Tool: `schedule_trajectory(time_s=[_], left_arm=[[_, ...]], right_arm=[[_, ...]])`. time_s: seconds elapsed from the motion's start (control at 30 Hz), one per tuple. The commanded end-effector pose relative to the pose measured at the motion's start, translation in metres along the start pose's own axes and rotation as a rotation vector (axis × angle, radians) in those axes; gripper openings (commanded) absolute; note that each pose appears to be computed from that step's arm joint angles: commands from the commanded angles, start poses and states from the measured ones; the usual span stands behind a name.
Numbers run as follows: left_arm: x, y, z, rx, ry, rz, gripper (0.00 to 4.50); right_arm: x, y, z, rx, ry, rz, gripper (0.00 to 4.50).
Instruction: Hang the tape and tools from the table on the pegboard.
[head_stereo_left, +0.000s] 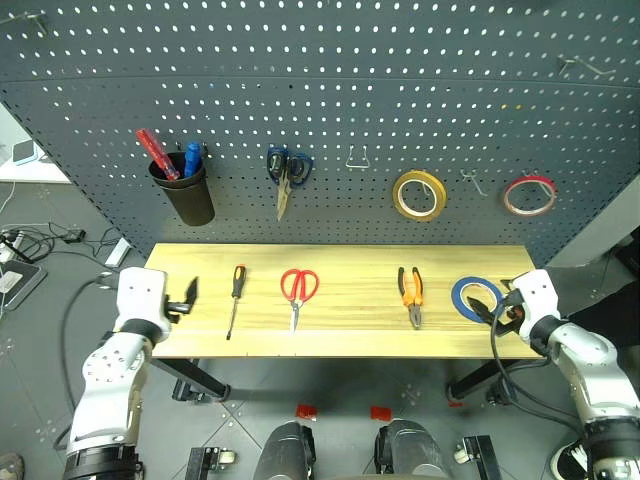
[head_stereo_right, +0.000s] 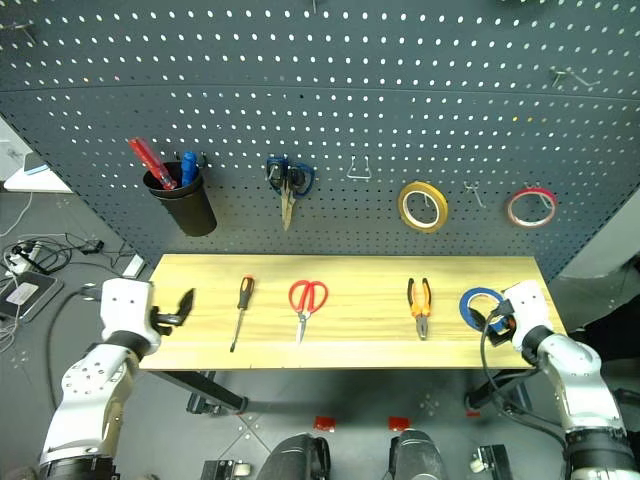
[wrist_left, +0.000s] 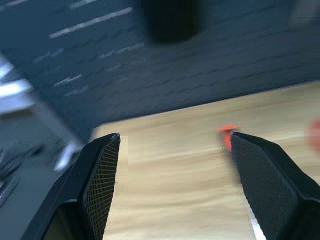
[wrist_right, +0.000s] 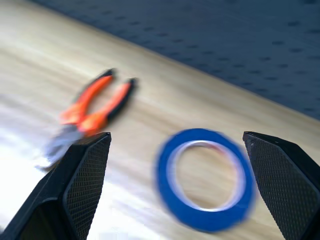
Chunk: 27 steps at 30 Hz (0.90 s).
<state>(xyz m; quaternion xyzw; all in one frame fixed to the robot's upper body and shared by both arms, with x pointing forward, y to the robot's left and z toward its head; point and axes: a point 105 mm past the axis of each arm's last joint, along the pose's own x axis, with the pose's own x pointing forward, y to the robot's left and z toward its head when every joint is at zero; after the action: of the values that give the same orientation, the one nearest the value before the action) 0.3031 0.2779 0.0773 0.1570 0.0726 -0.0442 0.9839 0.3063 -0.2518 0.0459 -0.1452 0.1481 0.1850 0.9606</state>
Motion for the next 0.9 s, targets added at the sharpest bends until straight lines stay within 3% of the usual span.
schedule_trajectory(time_s=[0.03, 0.37, 0.7, 0.9], left_arm=[[-0.005, -0.017, 0.02, 0.081, -0.042, -0.134, 3.71], [0.007, -0.086, 0.068, 0.182, -0.13, -0.574, 3.71], [0.008, -0.139, 0.087, 0.208, -0.188, -0.857, 3.71], [0.014, -0.152, 0.091, 0.253, -0.241, -0.913, 3.71]], right_arm=[[-0.006, 0.005, 0.02, -0.052, -0.011, -0.016, 4.5], [0.014, 0.011, 0.032, -0.128, 0.11, 0.039, 4.5], [0.047, -0.019, 0.019, -0.047, 0.3, 0.009, 4.5], [0.057, -0.025, 0.006, -0.056, 0.393, 0.064, 4.5]])
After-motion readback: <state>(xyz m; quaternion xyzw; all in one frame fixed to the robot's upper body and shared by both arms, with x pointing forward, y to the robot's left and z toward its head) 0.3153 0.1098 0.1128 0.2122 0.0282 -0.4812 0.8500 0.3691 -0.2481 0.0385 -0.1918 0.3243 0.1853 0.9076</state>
